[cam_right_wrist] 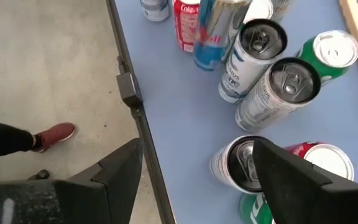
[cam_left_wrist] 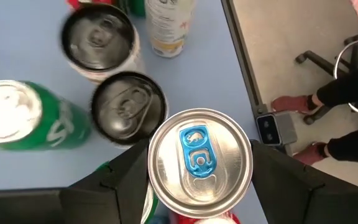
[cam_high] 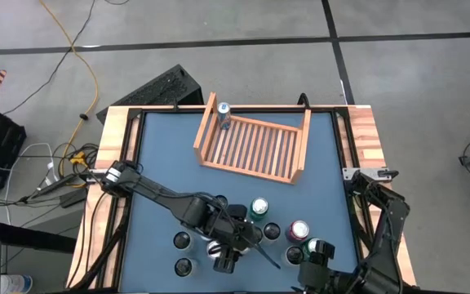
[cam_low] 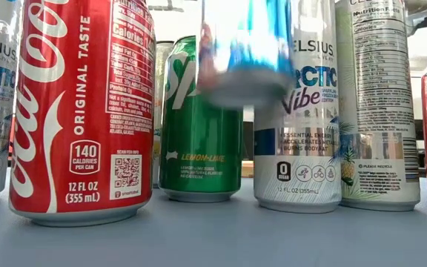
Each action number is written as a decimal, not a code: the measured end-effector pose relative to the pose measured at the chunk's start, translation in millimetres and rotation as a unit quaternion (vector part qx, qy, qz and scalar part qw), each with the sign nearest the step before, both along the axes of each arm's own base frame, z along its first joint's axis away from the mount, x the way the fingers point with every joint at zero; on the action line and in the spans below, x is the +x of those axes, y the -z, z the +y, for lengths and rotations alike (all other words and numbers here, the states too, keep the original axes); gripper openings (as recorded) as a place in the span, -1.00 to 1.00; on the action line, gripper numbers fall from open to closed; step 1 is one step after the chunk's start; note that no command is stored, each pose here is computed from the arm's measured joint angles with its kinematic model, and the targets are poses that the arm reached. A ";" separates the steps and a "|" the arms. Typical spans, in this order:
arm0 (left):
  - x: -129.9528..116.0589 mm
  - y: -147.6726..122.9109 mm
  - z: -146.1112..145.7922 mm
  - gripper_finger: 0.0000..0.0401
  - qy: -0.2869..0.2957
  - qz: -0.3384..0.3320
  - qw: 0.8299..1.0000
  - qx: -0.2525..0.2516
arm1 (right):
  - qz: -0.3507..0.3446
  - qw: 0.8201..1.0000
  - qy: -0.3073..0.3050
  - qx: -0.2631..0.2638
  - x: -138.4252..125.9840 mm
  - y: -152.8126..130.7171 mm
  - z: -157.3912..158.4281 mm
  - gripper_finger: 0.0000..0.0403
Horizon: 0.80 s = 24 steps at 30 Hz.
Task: Place canned beverage on shelf
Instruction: Put the blue soda can on the shelf
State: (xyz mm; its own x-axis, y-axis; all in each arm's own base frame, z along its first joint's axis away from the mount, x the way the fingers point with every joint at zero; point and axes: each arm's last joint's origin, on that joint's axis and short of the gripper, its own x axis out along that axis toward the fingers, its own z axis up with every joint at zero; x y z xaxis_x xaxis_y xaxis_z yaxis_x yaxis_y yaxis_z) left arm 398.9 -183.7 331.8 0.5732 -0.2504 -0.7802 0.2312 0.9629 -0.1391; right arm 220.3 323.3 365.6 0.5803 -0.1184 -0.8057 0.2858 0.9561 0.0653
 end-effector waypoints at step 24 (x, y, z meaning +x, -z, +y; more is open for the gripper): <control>-52.6 -122.3 151.7 0.12 -0.054 -0.061 0.988 0.128 | -0.064 0.996 0.051 -0.037 -4.3 14.6 4.2 0.45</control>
State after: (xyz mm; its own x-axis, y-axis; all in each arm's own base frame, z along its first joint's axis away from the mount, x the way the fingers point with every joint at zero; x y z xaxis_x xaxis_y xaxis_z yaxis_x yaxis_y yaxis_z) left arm 346.4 -32.0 454.1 0.6799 0.0144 -0.7332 0.1257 0.9827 0.1358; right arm 216.0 327.4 351.0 0.6592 -0.2388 -0.7130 0.3762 0.9258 0.0377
